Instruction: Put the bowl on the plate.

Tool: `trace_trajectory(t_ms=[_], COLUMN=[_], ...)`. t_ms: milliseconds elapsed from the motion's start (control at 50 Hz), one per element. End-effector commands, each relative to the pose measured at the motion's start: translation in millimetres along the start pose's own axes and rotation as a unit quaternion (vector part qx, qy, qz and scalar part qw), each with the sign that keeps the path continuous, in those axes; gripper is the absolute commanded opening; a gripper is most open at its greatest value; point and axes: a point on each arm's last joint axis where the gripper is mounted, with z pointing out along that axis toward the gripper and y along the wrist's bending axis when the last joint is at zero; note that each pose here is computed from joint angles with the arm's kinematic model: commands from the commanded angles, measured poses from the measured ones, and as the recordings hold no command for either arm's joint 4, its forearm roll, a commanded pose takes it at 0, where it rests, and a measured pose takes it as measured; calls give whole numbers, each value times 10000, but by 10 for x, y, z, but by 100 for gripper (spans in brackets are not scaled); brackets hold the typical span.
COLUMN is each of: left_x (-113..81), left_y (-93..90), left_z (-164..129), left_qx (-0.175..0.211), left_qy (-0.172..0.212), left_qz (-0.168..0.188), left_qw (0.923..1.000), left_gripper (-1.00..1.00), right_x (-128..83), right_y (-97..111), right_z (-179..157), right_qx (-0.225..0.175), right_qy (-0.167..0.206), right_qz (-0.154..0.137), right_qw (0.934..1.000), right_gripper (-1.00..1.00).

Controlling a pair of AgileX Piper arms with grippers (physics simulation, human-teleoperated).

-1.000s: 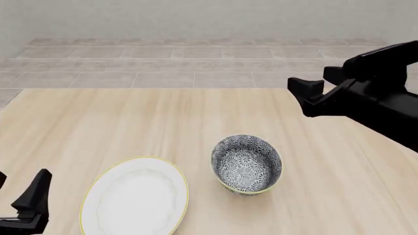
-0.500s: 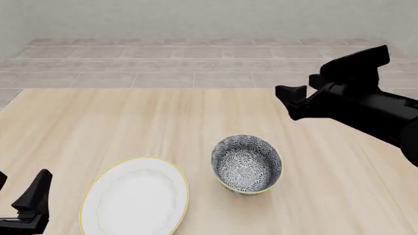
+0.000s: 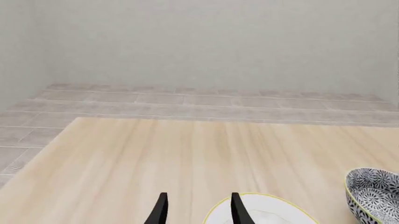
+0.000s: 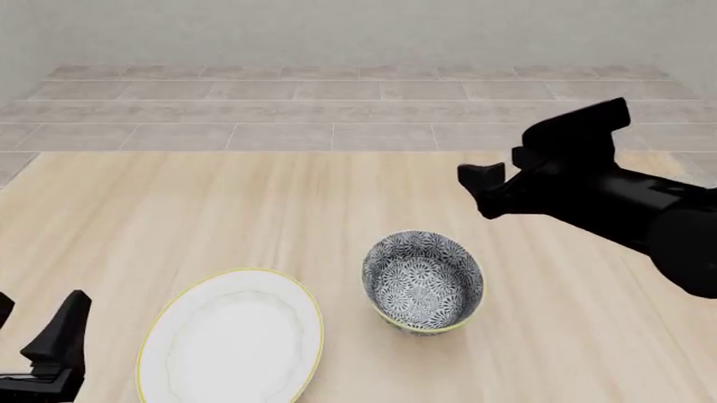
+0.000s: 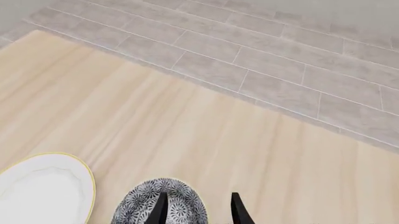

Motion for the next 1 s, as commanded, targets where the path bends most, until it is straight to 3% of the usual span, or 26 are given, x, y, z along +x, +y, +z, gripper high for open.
trace_trajectory(t_ms=[20,1000], left_x=[-1,11], left_y=[0,-2], left_z=[0,0], left_qx=[4,21], left_qy=[1,57], left_qz=[-6,-45], left_qw=[10000,10000], left_gripper=[100,100], right_x=[95,526], right_y=[19,45], right_z=[105,428], right_qx=[-33,-58], right_qy=[162,735], right_qz=[45,141], right_qw=[9999,9972], right_gripper=[100,100])
